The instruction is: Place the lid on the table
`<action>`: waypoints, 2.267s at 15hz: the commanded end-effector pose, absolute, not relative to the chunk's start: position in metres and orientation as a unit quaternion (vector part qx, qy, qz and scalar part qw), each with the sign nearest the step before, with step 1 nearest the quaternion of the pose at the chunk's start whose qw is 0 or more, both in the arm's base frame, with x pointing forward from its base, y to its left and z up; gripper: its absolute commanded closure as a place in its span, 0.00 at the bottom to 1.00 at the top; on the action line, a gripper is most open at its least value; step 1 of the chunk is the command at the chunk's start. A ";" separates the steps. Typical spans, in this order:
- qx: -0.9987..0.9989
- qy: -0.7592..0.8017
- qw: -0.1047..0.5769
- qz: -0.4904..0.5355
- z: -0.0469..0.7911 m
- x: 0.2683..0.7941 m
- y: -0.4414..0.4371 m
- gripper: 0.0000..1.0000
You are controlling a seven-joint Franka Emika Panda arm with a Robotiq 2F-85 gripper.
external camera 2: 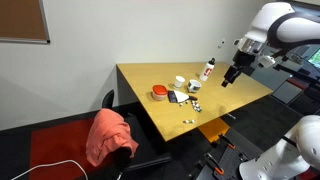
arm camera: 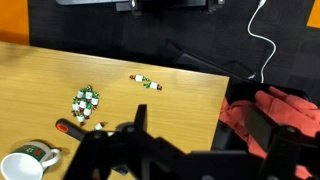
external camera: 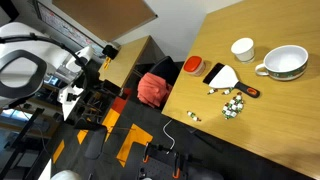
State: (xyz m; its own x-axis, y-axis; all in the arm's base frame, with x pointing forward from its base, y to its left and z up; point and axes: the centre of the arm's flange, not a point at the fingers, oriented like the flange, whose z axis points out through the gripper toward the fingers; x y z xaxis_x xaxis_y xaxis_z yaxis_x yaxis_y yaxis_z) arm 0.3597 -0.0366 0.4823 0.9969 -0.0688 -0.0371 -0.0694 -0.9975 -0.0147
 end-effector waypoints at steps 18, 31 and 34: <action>-0.979 0.170 -0.032 -0.109 0.412 0.516 -0.091 0.00; -0.988 0.144 0.016 -0.059 0.365 0.557 -0.107 0.00; -0.989 0.139 0.008 -0.041 0.330 0.590 -0.116 0.00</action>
State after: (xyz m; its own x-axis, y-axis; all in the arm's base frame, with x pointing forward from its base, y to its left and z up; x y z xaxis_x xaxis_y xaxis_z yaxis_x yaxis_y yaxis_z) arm 0.5409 -0.1034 0.3553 0.9501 -0.2877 0.1207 -0.2858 -0.9577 -0.0334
